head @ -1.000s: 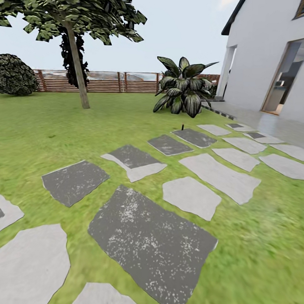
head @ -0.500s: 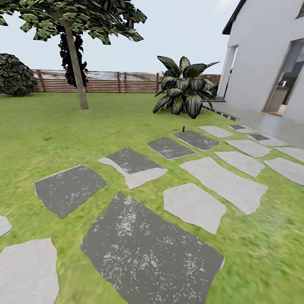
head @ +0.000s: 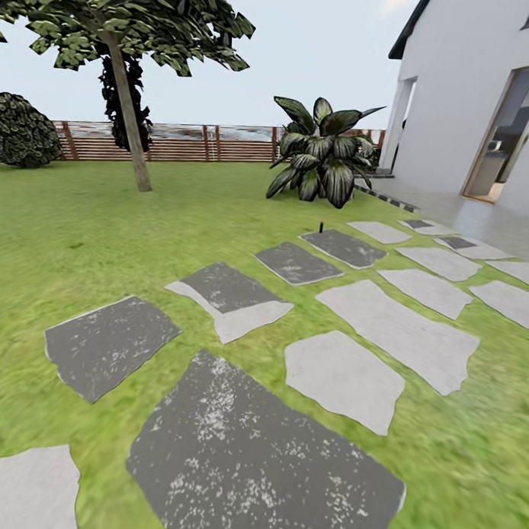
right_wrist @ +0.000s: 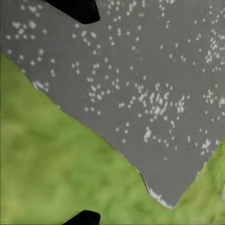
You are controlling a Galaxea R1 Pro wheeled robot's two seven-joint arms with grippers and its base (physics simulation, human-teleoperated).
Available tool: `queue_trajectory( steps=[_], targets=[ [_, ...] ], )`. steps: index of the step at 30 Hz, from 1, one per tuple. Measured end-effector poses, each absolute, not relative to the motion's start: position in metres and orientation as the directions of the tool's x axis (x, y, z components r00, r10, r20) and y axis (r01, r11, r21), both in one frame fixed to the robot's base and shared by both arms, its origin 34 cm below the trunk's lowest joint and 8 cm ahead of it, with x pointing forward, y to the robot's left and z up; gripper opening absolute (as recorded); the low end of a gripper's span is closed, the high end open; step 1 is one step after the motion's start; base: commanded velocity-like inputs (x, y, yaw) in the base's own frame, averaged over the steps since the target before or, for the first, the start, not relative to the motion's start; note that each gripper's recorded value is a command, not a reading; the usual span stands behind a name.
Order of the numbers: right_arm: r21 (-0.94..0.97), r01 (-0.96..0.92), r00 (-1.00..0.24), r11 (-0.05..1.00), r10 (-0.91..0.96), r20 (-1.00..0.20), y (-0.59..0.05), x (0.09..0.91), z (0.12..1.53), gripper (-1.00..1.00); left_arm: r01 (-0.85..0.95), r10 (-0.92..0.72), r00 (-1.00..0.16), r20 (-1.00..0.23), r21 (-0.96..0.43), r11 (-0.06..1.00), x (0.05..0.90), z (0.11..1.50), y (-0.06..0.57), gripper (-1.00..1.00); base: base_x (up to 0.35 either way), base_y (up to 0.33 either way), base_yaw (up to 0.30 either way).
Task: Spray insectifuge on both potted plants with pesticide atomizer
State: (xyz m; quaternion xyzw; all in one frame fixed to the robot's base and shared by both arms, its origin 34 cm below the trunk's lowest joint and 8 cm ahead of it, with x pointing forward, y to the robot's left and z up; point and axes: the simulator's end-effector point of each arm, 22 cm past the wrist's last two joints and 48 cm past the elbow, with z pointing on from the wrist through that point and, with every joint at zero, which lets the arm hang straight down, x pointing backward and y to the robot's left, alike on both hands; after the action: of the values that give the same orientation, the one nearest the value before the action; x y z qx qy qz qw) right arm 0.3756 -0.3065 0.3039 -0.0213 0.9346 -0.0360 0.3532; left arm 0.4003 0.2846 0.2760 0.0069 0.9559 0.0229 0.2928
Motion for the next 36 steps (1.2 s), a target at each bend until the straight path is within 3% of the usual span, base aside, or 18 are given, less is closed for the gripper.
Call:
queue_trajectory(
  steps=[36],
  targets=[
    [-0.083,-0.014,-0.748,0.996,-0.065,-0.66,-0.3068,0.3761,0.3043,1.0,0.001,0.027,-0.828,-0.559,0.048,0.999,0.4003,0.276,0.2844,1.0,0.34,0.0,0.0]
  ],
)
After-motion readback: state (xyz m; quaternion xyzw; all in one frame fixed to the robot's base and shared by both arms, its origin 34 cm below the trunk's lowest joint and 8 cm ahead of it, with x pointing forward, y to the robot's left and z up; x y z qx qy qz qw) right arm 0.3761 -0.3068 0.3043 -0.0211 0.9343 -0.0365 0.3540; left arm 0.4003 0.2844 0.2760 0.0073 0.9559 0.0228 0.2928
